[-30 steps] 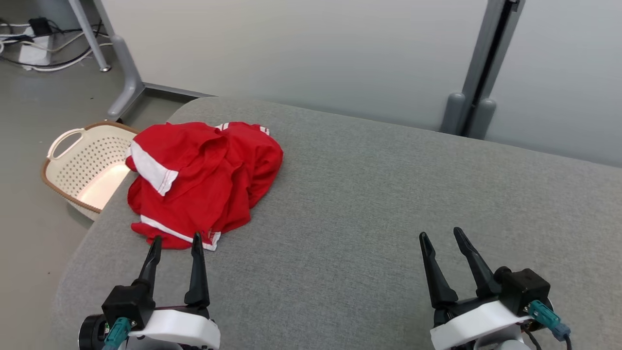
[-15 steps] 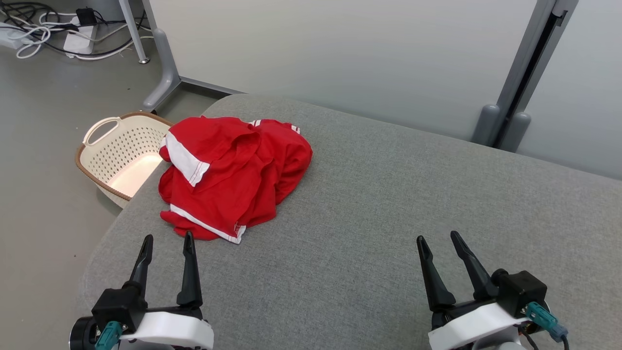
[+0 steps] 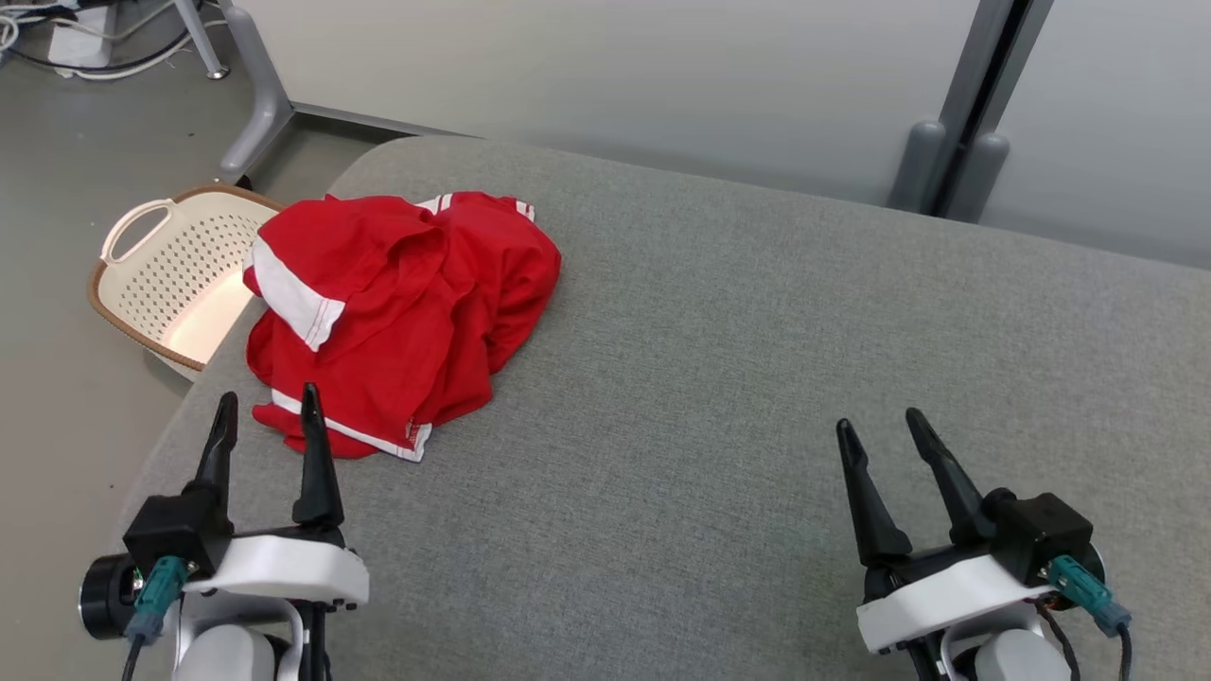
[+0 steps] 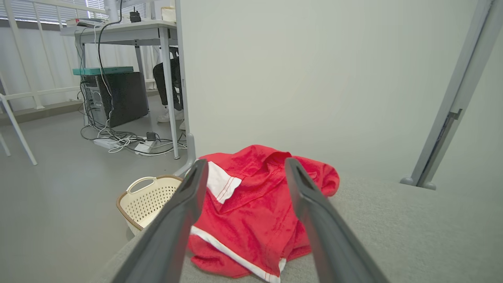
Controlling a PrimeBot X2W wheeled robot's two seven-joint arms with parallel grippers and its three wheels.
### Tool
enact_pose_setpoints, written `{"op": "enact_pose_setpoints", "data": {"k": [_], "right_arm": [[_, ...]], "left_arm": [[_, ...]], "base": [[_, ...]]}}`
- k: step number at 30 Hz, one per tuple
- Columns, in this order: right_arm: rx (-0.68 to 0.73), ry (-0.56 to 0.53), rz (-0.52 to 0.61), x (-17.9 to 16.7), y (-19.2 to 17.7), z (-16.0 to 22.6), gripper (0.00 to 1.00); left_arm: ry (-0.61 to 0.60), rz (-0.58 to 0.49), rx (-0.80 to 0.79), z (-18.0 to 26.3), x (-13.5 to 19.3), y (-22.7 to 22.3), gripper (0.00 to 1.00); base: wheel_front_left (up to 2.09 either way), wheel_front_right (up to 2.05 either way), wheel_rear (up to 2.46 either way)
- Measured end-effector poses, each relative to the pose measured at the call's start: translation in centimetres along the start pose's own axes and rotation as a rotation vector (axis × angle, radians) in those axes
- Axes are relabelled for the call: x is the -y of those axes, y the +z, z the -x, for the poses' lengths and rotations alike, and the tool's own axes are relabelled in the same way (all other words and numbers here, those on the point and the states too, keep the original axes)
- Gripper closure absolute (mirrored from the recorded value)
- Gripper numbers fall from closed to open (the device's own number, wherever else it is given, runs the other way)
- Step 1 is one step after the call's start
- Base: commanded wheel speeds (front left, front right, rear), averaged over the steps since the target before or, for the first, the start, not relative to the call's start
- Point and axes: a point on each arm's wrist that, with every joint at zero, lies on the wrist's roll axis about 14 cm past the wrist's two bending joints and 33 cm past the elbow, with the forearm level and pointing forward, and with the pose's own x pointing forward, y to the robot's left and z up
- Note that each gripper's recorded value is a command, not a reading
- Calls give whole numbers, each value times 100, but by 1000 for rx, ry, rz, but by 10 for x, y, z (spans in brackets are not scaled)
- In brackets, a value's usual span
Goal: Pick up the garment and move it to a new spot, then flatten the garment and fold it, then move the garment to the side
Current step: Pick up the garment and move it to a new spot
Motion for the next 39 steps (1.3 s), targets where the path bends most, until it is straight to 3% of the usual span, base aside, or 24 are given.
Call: {"op": "enact_pose_setpoints", "data": {"k": [6,15,22,30,32,39], "right_arm": [[-8,-49,20,31,-5,-3,0],[-40,-114,5,65,-23,0,0],[-69,-178,5,96,-38,7,0],[-89,-207,-1,112,-49,7,0],[-92,-213,-2,115,-50,8,0],[-72,-242,17,122,-40,11,0]], "left_arm": [[24,-113,-119,-35,-14,-35,0],[9,-193,-341,-109,-24,-65,0],[-11,-273,-525,-144,-25,-92,0],[13,-293,-652,-156,-32,-117,0],[18,-285,-680,-155,-30,-124,98],[11,-257,-629,-158,-24,-118,100]], "base": [[0,0,0],[0,0,0],[0,0,0],[0,0,0],[0,0,0],[0,0,0]]}}
